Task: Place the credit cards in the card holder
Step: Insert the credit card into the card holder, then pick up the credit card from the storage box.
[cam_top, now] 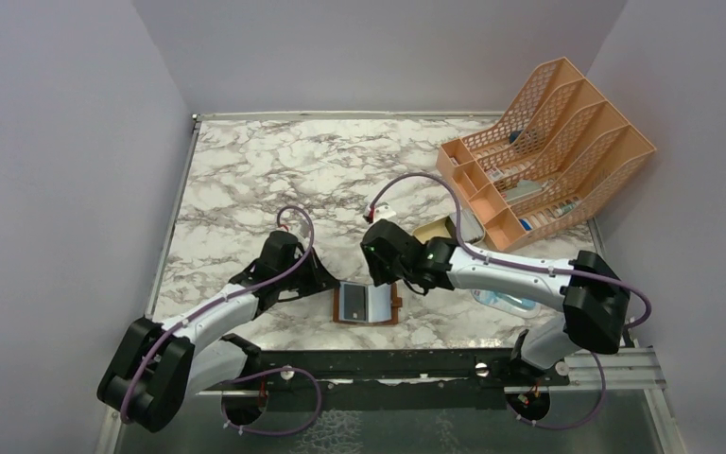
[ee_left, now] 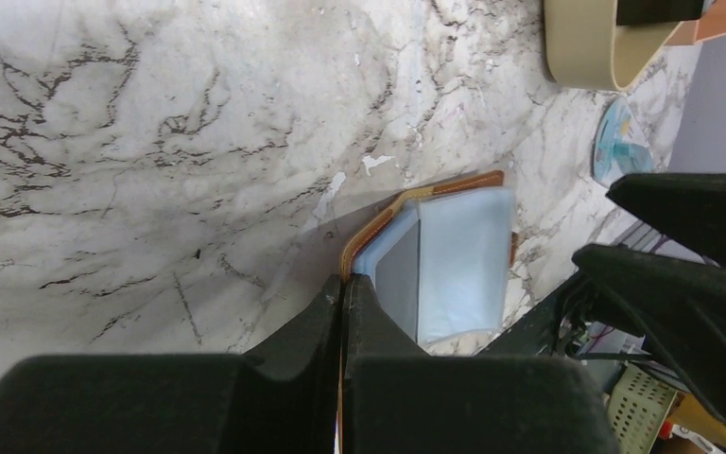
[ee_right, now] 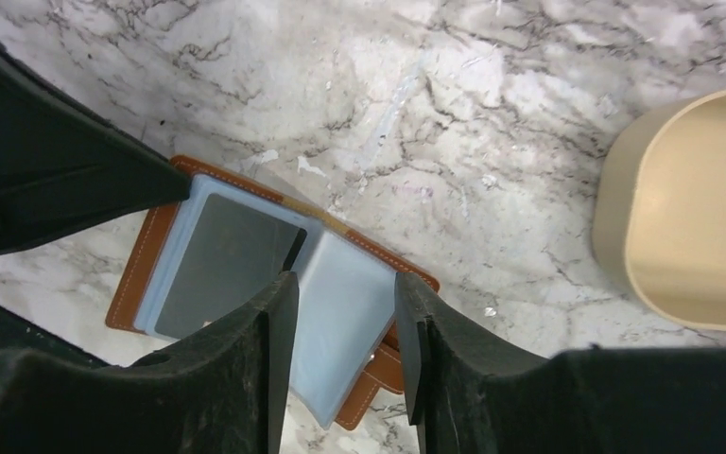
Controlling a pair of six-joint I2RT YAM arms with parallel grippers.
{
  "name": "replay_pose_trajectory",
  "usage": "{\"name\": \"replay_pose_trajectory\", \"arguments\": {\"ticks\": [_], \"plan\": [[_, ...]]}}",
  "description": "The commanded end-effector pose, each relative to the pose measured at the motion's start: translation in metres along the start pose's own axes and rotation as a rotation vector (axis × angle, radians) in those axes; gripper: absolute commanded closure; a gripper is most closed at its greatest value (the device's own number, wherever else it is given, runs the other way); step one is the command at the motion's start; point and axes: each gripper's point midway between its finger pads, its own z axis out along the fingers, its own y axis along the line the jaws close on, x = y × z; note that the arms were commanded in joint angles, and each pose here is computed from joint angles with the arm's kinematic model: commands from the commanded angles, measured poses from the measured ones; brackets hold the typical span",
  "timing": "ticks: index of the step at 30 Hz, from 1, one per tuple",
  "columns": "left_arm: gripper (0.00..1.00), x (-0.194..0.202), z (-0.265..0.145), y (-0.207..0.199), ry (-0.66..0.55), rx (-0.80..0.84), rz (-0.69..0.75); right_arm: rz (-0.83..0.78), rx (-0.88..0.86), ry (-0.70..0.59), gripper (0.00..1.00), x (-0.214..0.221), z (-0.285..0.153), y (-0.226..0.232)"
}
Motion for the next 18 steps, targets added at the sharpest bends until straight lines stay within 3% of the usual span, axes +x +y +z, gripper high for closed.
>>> {"name": "replay_pose_trajectory", "arguments": {"ticks": [1, 10, 18], "plan": [[1.00, -0.016, -0.009, -0.026, -0.055, 0.088, 0.067, -0.037, 0.126, -0.074, 0.56, -0.025, -0.006, -0.032], [1.00, -0.013, -0.012, -0.023, -0.049, 0.074, 0.077, -0.030, 0.455, -0.106, 0.55, -0.063, -0.005, -0.140], [1.00, -0.012, -0.009, -0.023, -0.030, 0.076, 0.084, -0.054, 0.744, 0.058, 0.54, -0.046, 0.002, -0.228]]}}
